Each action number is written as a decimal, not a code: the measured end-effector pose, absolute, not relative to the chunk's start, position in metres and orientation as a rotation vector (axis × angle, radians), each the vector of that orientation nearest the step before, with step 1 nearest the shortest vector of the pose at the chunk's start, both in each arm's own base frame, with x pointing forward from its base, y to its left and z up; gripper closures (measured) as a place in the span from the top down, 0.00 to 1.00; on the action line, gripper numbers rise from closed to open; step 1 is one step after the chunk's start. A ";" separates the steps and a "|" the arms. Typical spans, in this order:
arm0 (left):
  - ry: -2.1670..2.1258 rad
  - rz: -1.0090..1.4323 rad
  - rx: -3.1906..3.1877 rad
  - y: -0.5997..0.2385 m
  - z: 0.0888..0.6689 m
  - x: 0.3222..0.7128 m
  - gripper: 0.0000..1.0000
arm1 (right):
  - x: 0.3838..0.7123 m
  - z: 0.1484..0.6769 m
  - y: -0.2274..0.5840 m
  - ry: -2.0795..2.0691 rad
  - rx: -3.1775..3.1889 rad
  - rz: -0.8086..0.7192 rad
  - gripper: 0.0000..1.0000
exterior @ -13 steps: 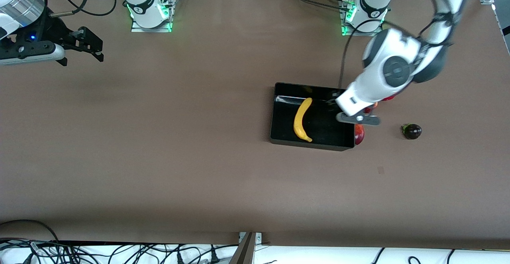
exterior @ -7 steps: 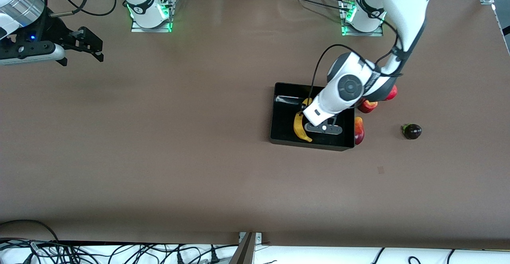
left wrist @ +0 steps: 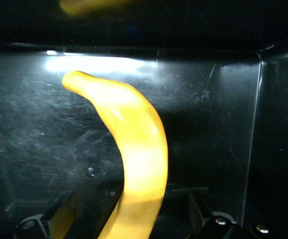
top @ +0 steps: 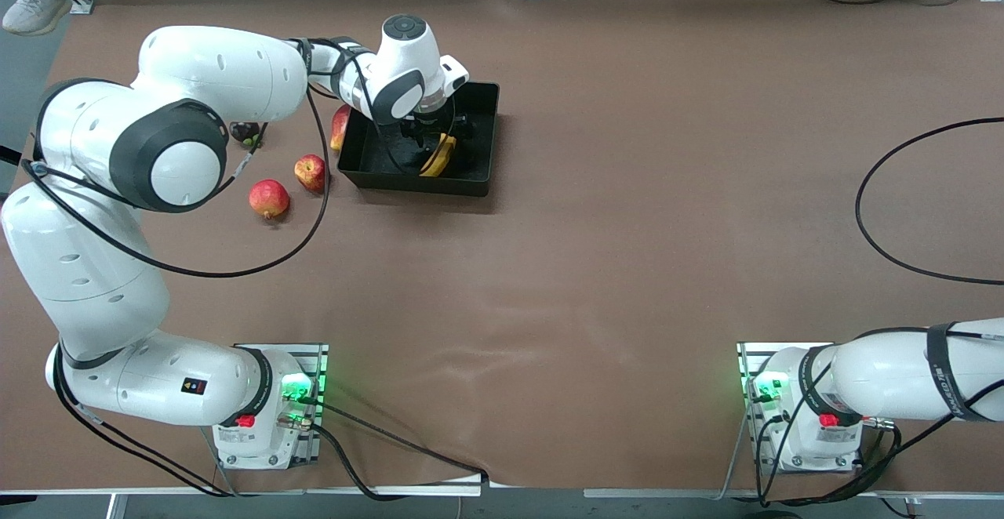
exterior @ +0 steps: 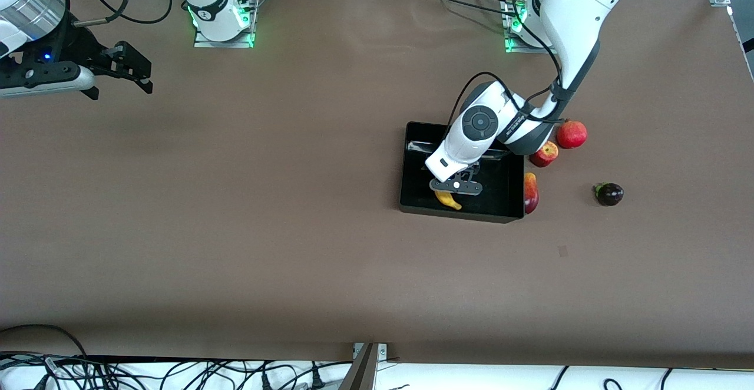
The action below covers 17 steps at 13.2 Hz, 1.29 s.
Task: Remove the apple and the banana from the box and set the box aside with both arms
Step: 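Grasp the yellow banana with the left gripper and lift it, then carry the banana beside the plum and open the left gripper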
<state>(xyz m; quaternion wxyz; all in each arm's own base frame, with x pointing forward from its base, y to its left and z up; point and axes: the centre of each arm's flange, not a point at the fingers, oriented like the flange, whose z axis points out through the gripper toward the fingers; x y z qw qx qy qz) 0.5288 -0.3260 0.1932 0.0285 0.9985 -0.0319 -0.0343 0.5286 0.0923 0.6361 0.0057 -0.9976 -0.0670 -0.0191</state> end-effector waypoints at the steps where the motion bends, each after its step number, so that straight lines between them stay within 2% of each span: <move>1: -0.098 -0.101 3.075 -0.327 0.188 0.526 1.00 | 0.529 0.636 0.092 -0.209 -3.123 -0.061 1.00; 3: -0.093 -0.073 3.052 -0.327 0.178 0.520 1.00 | 0.529 0.636 0.092 -0.209 -3.122 -0.062 1.00; 4: -0.083 -0.071 3.046 -0.327 0.173 0.517 0.93 | 0.529 0.636 0.092 -0.209 -3.122 -0.062 1.00; 7: -0.070 -0.068 3.043 -0.326 0.171 0.516 0.57 | 0.529 0.636 0.091 -0.206 -3.123 -0.062 1.00; 9: -0.069 -0.051 3.039 -0.326 0.175 0.518 0.37 | 0.529 0.636 0.089 -0.201 -3.123 -0.062 1.00; 13: -0.046 -0.061 3.080 -0.315 0.205 0.532 0.35 | 0.530 0.636 0.089 -0.200 -3.123 -0.063 1.00; 17: -0.012 -0.129 3.193 -0.289 0.294 0.560 0.34 | 0.530 0.636 0.089 -0.200 -3.123 -0.061 1.00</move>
